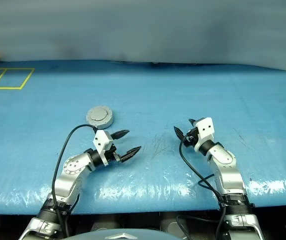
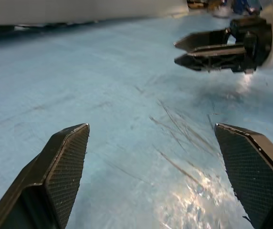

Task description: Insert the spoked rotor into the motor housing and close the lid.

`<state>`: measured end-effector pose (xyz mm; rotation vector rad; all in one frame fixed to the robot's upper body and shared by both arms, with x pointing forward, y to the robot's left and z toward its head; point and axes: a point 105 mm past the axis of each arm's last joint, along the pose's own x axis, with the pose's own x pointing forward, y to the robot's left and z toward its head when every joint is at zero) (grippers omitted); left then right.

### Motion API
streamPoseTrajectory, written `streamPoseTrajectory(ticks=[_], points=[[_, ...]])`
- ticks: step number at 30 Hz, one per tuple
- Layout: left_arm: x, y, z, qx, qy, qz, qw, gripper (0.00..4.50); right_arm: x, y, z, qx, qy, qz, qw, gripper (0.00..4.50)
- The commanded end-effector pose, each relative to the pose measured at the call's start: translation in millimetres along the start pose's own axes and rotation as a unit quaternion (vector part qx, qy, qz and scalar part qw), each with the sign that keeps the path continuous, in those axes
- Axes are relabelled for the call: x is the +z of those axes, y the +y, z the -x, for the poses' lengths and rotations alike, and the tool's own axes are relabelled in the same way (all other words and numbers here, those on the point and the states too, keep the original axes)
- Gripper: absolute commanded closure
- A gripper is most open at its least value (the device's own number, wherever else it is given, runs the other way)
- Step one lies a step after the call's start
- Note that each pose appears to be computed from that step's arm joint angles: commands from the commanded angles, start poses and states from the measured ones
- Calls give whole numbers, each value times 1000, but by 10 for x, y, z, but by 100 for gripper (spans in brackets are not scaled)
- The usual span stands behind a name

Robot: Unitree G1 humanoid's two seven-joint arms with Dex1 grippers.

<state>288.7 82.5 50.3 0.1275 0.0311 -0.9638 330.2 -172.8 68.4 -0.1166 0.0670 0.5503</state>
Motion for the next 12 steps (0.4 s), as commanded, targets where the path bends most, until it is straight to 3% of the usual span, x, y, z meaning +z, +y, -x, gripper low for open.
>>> streamPoseTrajectory(ticks=[1,3,12], points=[[74,-23,-23,-15,-7,-18,1000,0,108,10,33,22,-13,27,999,30],[75,-36,-23,-20,-6,-18,1000,0,108,0,31,21,-13,31,999,6],[124,22,-3,-5,-17,-22,1000,0,62,53,21,29,-5,33,999,6]])
